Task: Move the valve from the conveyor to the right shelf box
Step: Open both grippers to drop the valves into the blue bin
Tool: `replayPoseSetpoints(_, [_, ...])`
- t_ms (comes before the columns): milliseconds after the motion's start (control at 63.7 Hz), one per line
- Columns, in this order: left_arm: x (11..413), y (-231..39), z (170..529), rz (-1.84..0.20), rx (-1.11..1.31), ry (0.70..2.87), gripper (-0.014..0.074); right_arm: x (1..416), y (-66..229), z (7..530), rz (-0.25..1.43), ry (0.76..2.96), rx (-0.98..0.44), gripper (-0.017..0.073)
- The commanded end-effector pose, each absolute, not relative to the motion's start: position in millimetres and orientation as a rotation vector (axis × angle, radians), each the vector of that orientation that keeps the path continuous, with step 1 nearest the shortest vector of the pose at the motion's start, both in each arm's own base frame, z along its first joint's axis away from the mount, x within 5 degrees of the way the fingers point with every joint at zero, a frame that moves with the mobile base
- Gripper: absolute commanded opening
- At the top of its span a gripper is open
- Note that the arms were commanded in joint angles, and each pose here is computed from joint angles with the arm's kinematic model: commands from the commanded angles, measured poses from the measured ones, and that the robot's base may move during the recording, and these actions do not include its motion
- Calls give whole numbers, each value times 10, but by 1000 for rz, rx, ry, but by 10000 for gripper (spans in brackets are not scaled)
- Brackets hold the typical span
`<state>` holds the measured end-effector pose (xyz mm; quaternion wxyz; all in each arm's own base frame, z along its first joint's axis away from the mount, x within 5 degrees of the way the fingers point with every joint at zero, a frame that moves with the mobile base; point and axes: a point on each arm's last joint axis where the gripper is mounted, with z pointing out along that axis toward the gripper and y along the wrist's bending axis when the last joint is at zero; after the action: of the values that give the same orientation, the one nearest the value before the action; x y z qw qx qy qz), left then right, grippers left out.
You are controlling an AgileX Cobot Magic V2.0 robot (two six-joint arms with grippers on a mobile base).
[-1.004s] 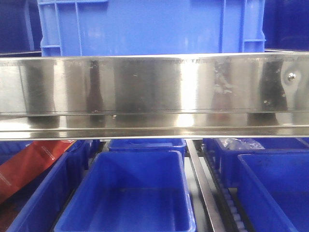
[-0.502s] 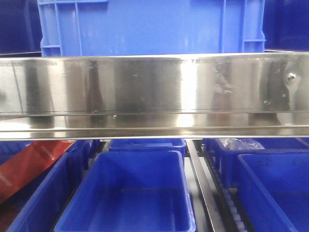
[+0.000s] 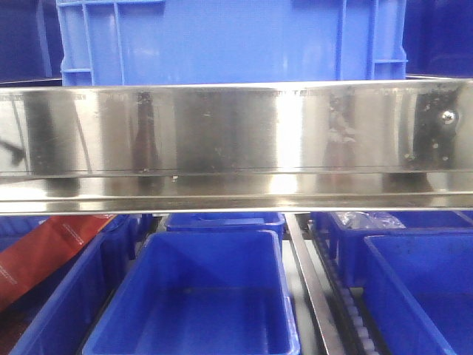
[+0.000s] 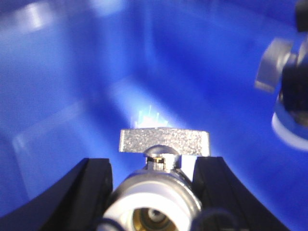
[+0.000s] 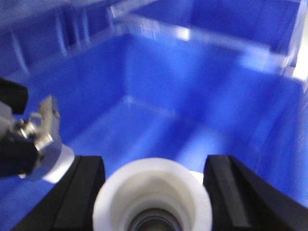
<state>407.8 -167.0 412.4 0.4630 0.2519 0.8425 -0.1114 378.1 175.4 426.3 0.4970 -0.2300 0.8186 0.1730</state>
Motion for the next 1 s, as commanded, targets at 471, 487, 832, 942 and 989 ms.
replayPoseSetpoints(471, [4110, -1694, 3921, -259, 681, 2198, 571, 3874, 1806, 4110, 422, 2042, -585, 518])
replayPoseSetpoints(487, [4109, -1693, 3920, -260, 682, 2200, 589, 3872, 1806, 4107, 422, 2046, -587, 528])
replayPoseSetpoints(832, [3756, -1558, 4432, -256, 666, 2097, 470, 3484, 1650, 4619, 428, 1934, -579, 459])
replayPoseSetpoints(942, [3470, -1441, 4796, -244, 645, 2002, 248, 3181, 1524, 4962, 430, 1840, -564, 217])
replayPoseSetpoints(989, [3360, -1390, 4919, -229, 639, 1969, 150, 3076, 1469, 5069, 422, 1809, -559, 110])
